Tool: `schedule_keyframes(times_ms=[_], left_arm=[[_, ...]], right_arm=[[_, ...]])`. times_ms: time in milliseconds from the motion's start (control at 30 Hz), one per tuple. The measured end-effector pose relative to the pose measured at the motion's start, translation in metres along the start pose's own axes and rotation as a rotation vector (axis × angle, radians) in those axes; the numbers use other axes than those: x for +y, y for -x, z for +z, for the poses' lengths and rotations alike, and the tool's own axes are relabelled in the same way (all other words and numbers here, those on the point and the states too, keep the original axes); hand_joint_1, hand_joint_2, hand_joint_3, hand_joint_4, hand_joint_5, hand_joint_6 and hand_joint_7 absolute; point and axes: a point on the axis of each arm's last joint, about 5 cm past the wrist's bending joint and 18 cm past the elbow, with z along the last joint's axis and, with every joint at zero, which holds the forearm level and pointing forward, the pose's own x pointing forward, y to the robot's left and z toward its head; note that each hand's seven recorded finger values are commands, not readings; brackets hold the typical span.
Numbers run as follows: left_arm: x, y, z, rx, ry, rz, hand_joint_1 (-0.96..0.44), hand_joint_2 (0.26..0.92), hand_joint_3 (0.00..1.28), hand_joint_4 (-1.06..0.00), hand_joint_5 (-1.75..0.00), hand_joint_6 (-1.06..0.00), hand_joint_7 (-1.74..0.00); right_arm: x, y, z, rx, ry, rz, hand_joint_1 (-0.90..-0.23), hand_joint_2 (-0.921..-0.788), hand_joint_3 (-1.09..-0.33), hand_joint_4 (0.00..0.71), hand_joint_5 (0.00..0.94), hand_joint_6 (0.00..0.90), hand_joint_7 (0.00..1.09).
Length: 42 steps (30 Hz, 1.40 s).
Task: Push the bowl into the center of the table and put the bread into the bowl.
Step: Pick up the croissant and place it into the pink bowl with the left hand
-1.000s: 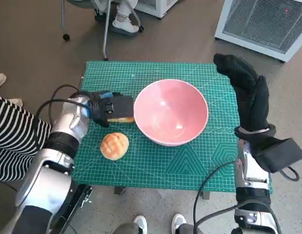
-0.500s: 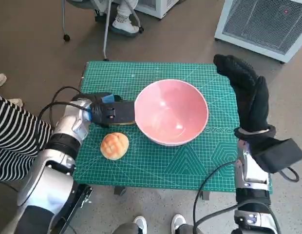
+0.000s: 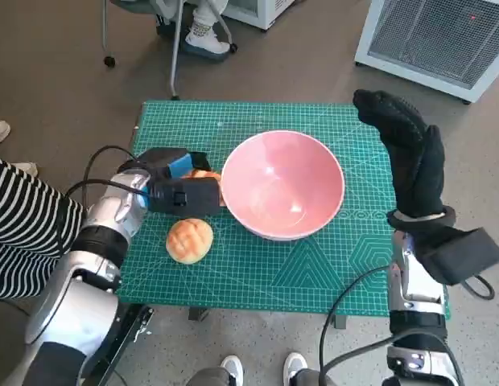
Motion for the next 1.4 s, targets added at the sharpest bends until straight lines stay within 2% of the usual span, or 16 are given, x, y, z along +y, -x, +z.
schedule_keyframes(times_ms=[233, 467, 667, 833, 1067, 1400], left_arm=[[0.018, 0.004, -0.006, -0.009, 0.038, 0.105, 0.0, 0.917, 0.02, -0.77, -1.08, -0.66, -1.12], [0.053, 0.012, -0.005, -0.095, 0.078, 0.32, 0.0, 0.912, 0.01, -0.8, -1.02, -0.68, -1.14], [0.087, 0.027, 0.007, -0.224, 0.108, 0.555, 0.0, 0.909, 0.01, -0.82, -1.0, -0.68, -1.13], [0.102, 0.041, 0.022, -0.328, 0.124, 0.711, 0.0, 0.905, 0.0, -0.84, -0.96, -0.69, -1.14], [0.096, 0.051, 0.044, -0.431, 0.128, 0.764, 0.0, 0.903, 0.0, -0.85, -0.95, -0.69, -1.14], [0.078, 0.05, 0.081, -0.57, 0.094, 0.652, 0.0, 0.895, 0.0, -0.87, -0.94, -0.7, -1.11]], right_arm=[[0.0, 0.0002, 0.0, -0.001, -0.015, -0.005, -0.778, -0.921, -0.74, 0.22, 0.0, 0.049, 0.55], [-0.001, 0.0001, 0.0, 0.0, -0.02, -0.006, -0.777, -0.921, -0.739, 0.219, 0.0, 0.049, 0.55], [-0.001, 0.0005, 0.0, 0.0, -0.02, -0.004, -0.777, -0.921, -0.739, 0.219, 0.0, 0.05, 0.55], [-0.001, 0.0006, 0.0, 0.0, -0.021, -0.001, -0.778, -0.921, -0.739, 0.219, 0.0, 0.05, 0.55], [-0.002, 0.0013, 0.0, 0.003, -0.023, 0.003, -0.78, -0.921, -0.738, 0.219, 0.0, 0.051, 0.55], [-0.003, 0.0017, 0.0, 0.005, -0.024, 0.006, -0.779, -0.921, -0.738, 0.207, 0.0, 0.048, 0.54]])
